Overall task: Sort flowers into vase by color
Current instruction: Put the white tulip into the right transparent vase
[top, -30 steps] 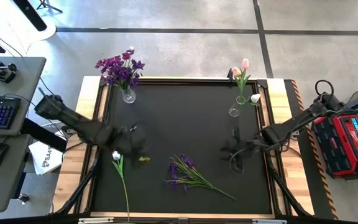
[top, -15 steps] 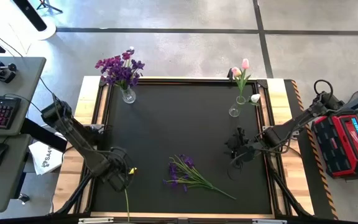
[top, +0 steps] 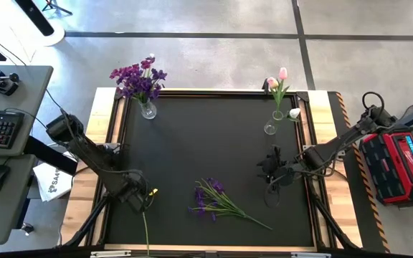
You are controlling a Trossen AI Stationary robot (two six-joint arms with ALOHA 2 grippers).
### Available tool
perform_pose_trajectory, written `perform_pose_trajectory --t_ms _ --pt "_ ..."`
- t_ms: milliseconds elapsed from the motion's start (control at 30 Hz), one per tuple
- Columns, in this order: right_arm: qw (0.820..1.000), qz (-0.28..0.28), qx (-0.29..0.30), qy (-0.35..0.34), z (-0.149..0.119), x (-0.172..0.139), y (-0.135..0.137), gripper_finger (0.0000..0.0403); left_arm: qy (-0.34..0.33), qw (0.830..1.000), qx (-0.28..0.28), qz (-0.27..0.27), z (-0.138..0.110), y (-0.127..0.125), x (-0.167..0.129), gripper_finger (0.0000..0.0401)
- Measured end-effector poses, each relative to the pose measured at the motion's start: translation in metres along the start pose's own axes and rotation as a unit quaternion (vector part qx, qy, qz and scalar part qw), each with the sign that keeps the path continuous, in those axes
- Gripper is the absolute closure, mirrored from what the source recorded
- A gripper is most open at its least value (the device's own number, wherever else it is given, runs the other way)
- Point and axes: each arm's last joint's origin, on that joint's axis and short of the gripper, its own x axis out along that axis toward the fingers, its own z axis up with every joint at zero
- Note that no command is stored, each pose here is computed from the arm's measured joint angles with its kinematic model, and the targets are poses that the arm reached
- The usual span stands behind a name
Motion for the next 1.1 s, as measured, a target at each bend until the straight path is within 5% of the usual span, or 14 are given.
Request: perform_pose_trajectory --t_ms 200,500,667,900,1100 --pt "1.000 0.002 0.006 -0.004 0.001 0.000 0.000 0.0226 -0.003 1.000 -0.025 0.006 0.007 0.000 0.002 0.0215" --pt "1.000 0.004 0.008 -0.009 0.002 0.000 0.001 0.0226 -0.029 1.000 -0.004 -0.005 0.014 -0.004 0.003 0.0344" --pt "1.000 0.004 0.004 -0.011 0.002 0.000 0.001 0.0226 -0.128 0.988 0.019 -0.081 0.022 -0.007 -0.006 0.0394" --pt "0.999 -0.023 0.014 -0.039 0.006 0.000 0.000 0.0226 -0.283 0.923 0.112 -0.234 0.039 -0.023 -0.045 0.0392" --pt "0.996 -0.074 0.010 -0.050 0.010 0.003 -0.010 0.0226 -0.405 0.850 0.231 -0.244 0.066 -0.044 -0.070 0.0399"
